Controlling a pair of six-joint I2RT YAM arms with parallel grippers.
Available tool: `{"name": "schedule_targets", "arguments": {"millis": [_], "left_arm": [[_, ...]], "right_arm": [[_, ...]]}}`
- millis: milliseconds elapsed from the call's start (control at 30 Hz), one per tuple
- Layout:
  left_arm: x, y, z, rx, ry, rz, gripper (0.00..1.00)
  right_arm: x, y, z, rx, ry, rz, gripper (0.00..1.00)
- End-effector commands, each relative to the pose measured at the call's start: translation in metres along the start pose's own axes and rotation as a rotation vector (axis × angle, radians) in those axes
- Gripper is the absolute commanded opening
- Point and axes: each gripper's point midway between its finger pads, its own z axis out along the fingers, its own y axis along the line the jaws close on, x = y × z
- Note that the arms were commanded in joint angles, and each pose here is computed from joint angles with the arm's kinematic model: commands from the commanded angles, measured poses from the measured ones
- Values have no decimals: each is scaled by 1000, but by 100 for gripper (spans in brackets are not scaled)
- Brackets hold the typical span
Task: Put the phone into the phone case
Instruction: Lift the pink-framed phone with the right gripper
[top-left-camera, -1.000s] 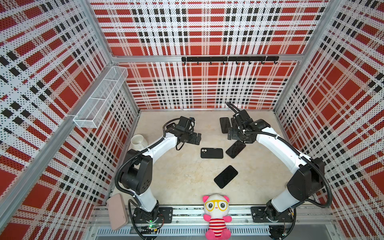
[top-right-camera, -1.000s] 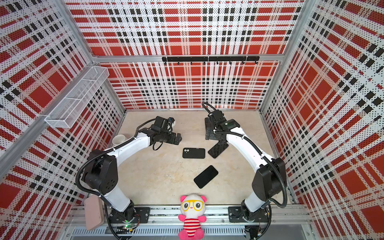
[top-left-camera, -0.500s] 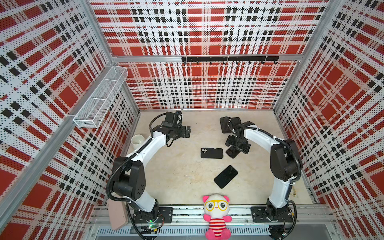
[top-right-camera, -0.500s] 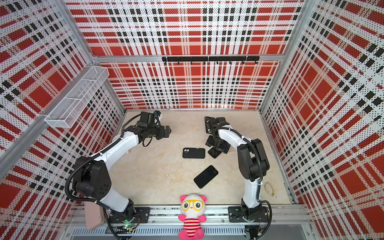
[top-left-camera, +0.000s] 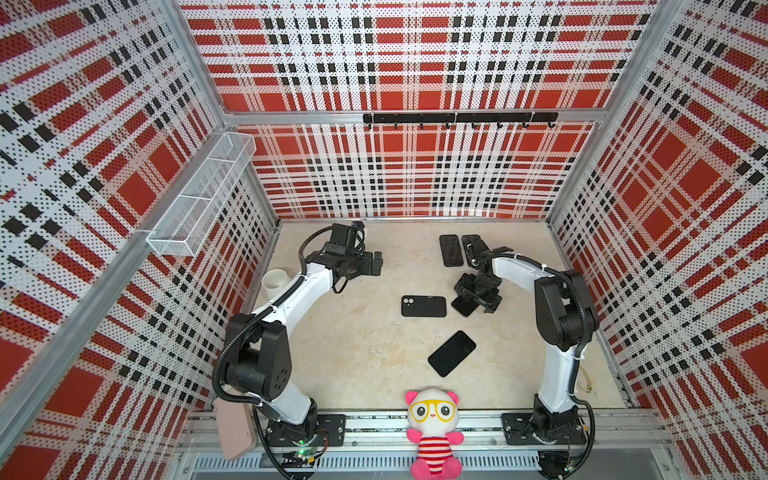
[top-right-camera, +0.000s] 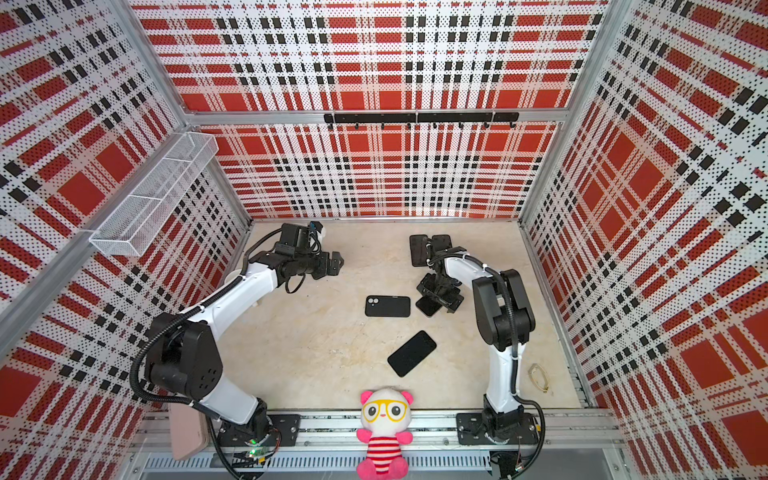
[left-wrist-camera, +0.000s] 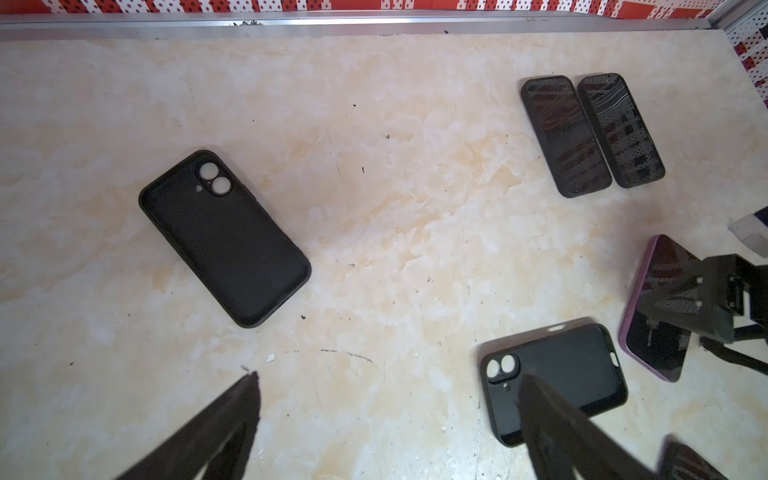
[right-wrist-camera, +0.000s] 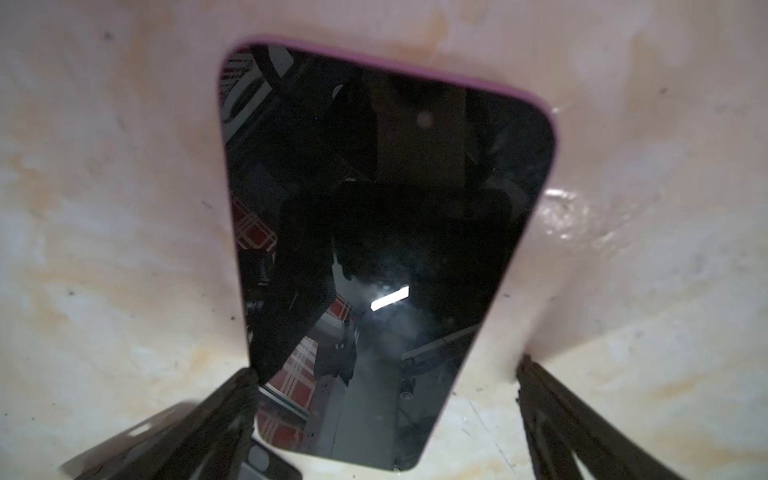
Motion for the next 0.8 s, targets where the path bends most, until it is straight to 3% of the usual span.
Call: {"name": "schedule_targets", "arguments": {"millis": [0, 400, 767], "left_arm": [[-6, 1, -11, 7, -34, 15, 98], [-9, 4, -15, 22, -41, -3, 98], [-9, 17, -14, 10, -39, -34, 98]], "right_arm": [[-6, 11, -3, -14, -14, 9, 100], [-2, -10, 22, 99, 17, -11, 98], [6, -21, 34, 115, 29, -26, 81]]}}
